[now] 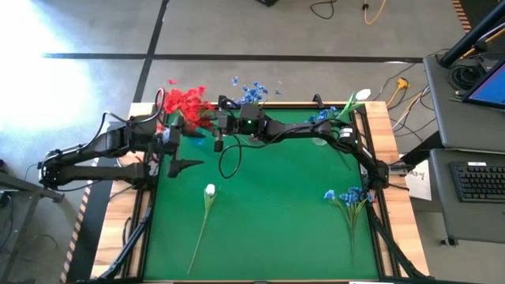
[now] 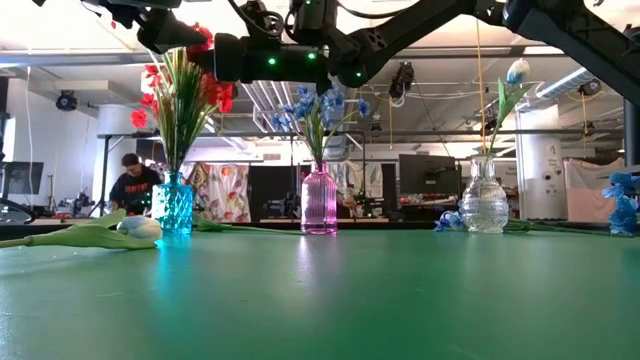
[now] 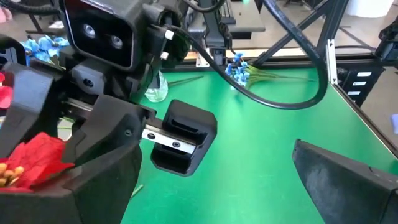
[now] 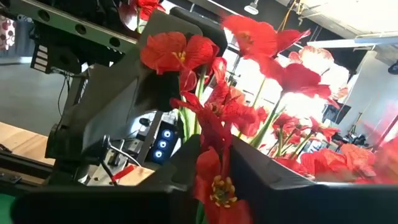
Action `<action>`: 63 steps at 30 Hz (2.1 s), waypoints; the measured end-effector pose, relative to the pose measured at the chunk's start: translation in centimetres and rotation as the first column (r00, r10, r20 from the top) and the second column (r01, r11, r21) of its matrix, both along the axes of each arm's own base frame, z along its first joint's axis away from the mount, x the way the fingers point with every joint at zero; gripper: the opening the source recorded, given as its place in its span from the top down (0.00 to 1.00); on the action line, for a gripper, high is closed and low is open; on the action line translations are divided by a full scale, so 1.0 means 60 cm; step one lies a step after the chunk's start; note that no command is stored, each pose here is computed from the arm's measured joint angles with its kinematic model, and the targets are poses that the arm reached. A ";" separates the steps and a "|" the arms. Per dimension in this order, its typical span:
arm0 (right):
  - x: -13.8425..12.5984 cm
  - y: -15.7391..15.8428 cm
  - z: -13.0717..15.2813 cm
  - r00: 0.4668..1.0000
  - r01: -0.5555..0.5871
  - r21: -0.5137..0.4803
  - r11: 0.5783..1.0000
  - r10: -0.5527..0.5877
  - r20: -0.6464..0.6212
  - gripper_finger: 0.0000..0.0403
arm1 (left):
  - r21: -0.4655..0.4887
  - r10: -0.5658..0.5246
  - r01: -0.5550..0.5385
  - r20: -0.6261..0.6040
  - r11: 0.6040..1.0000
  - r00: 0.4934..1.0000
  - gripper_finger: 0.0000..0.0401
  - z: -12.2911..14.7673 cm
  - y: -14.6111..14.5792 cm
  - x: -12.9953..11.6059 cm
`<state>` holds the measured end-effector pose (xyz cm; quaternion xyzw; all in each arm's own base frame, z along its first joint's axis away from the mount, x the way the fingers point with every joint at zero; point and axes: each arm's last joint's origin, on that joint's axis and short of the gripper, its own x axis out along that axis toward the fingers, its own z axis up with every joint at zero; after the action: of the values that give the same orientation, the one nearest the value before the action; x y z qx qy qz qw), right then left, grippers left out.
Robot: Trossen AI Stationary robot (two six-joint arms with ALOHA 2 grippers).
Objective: Sort flowers into vase by color
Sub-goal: Put the red flowers into the blue vase
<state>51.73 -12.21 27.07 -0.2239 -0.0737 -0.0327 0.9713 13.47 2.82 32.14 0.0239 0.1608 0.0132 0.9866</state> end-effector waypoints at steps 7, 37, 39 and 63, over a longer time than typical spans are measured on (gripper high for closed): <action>0.000 0.000 0.000 1.000 0.000 0.000 1.000 0.000 0.000 0.94 | 0.001 0.015 -0.015 0.022 1.000 1.000 0.00 0.004 -0.001 -0.008; -0.007 -0.026 0.000 1.000 0.022 0.050 0.998 -0.023 0.001 0.93 | 0.024 0.115 -0.125 0.240 0.992 0.964 0.00 0.037 -0.018 -0.091; -0.006 -0.026 0.000 1.000 0.023 0.051 0.998 -0.023 0.000 0.93 | 0.011 0.141 -0.148 0.248 0.989 0.959 0.00 0.038 -0.017 -0.094; -0.004 -0.024 0.023 1.000 0.023 0.028 0.999 -0.023 -0.003 0.93 | 0.000 0.179 -0.186 0.281 0.982 0.943 0.00 0.044 -0.014 -0.090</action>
<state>51.46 -13.67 28.45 -0.2113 -0.0696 -0.0445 0.9739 8.05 1.96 34.79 0.0200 0.0212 0.1099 0.9935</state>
